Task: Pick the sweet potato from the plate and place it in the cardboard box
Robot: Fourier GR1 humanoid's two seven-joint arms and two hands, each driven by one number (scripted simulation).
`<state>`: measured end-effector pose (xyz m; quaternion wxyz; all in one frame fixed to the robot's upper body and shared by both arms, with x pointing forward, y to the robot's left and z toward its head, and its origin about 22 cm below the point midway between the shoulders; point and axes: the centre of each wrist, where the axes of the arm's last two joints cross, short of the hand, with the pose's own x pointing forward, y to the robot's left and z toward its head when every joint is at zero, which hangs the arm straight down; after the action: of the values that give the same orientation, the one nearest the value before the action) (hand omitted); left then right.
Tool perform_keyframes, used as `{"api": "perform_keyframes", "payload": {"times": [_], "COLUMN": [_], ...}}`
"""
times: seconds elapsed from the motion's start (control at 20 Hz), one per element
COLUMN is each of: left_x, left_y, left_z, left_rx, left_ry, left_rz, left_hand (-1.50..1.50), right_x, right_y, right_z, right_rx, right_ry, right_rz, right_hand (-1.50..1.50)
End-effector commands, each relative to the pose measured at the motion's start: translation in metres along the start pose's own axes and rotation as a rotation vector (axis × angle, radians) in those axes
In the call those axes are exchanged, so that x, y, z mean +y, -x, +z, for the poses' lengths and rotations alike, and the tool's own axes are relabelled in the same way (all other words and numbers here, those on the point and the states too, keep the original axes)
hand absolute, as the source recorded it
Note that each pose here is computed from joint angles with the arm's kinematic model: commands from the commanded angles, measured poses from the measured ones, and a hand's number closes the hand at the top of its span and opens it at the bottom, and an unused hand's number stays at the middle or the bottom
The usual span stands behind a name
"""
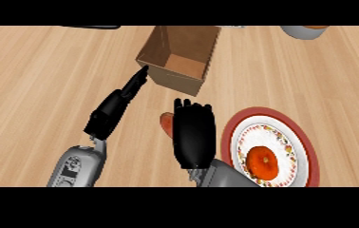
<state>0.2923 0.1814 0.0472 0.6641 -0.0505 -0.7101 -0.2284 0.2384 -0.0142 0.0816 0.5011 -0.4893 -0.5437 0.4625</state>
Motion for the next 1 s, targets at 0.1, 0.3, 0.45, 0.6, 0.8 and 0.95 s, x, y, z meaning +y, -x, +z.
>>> {"api": "perform_keyframes", "payload": {"times": [0.1, 0.3, 0.45, 0.6, 0.8, 0.95], "left_x": [0.007, 0.0, 0.006, 0.006, 0.011, -0.001], "left_y": [0.007, -0.001, 0.018, 0.016, 0.008, 0.013], "left_z": [0.002, -0.006, 0.004, 0.003, 0.004, 0.005], "left_rx": [-0.002, 0.01, 0.033, 0.029, 0.021, 0.025], "left_ry": [-0.006, -0.012, -0.025, -0.018, -0.037, -0.027], "left_rz": [-0.015, -0.004, 0.001, -0.005, -0.016, 0.008], "left_hand": [0.0, 0.0, 0.0, 0.0, 0.0, 0.0], "right_x": [-0.039, -0.075, -0.088, -0.105, -0.121, -0.131], "right_y": [-0.046, -0.058, -0.063, -0.065, -0.07, -0.074], "right_z": [0.021, 0.031, 0.031, 0.019, 0.008, -0.004], "right_rx": [-0.014, -0.08, -0.041, 0.003, 0.064, 0.092], "right_ry": [0.095, 0.201, 0.271, 0.27, 0.313, 0.323], "right_rz": [-0.049, -0.168, -0.2, -0.265, -0.261, -0.259], "right_hand": [1.5, 1.5, 1.5, 1.5, 1.5, 1.5]}}
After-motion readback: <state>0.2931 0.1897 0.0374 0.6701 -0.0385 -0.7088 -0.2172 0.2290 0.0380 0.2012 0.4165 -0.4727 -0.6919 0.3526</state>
